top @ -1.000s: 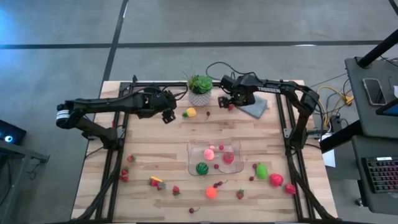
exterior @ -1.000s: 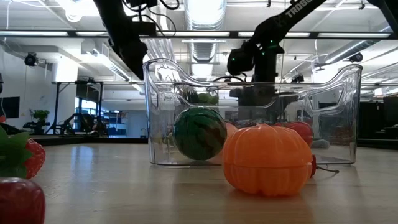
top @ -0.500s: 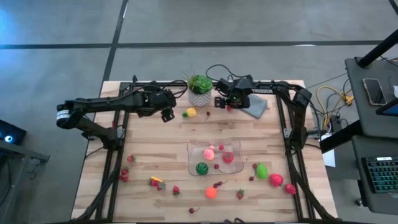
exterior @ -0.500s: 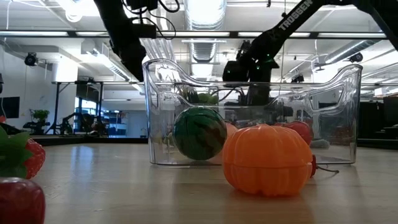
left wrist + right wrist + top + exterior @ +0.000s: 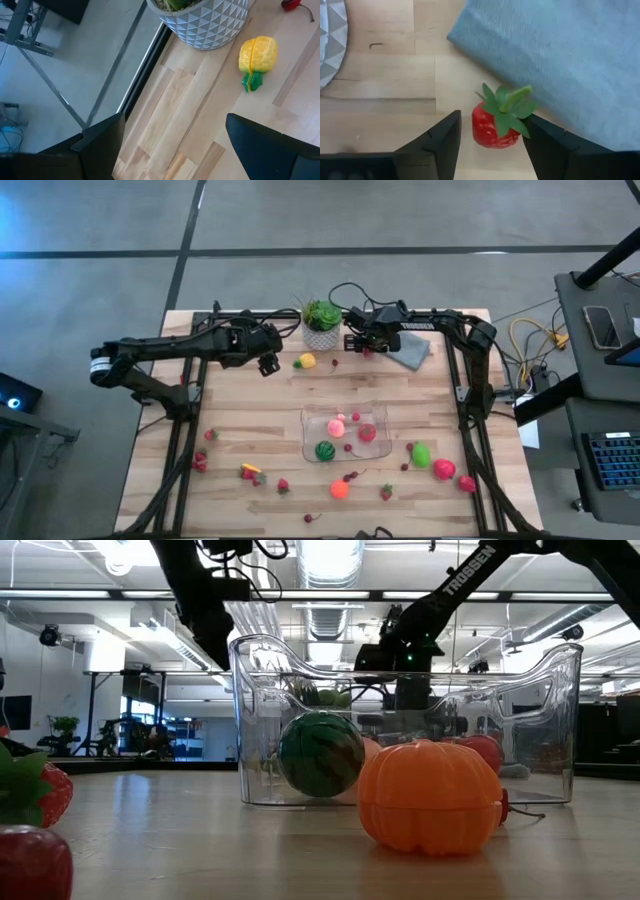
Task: Pick and placing Produce into tupperware
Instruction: Put the strawberry into the transparent bin
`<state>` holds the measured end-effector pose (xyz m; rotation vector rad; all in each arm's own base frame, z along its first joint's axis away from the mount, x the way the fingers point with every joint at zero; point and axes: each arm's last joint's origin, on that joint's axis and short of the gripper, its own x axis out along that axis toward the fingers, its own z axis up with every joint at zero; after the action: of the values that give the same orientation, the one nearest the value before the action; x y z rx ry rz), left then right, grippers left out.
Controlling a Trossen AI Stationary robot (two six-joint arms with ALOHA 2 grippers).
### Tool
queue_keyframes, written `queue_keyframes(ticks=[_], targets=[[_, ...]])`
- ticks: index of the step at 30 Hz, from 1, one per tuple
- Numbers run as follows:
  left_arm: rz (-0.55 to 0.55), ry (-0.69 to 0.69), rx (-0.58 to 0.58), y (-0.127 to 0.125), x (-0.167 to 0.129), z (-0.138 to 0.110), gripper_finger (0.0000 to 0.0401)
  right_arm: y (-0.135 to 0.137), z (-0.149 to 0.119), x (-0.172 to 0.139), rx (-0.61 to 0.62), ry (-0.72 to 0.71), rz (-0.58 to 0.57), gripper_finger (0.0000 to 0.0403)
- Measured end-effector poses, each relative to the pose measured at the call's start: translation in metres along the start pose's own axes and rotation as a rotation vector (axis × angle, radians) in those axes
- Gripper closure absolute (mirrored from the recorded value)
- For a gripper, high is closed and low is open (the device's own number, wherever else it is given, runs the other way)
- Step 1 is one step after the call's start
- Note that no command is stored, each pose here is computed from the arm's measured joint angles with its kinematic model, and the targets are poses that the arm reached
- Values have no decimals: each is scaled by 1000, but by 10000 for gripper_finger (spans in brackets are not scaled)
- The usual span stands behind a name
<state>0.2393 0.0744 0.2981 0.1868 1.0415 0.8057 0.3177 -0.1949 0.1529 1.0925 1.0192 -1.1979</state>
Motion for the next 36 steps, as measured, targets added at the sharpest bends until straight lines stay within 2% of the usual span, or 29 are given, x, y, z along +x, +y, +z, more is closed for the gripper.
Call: queue_keyframes(ticks=[12, 20, 27, 29, 33, 36], targets=[[2, 2, -3, 1, 1, 0, 70, 0, -1, 0, -21, 14, -4, 264], [3, 5, 4, 1, 1, 0, 70, 4, -10, -6, -78, 30, 8, 262], [4, 19, 33, 1, 0, -2, 70, 17, -35, -64, -182, -34, 154, 266], [4, 18, 33, 1, 0, -2, 70, 20, -49, -88, -261, -60, 223, 267], [3, 20, 35, 1, 1, -3, 70, 20, -90, -137, -494, -66, 371, 264], [-1, 24, 52, 0, 2, -4, 70, 14, -126, -166, -590, -43, 441, 263]])
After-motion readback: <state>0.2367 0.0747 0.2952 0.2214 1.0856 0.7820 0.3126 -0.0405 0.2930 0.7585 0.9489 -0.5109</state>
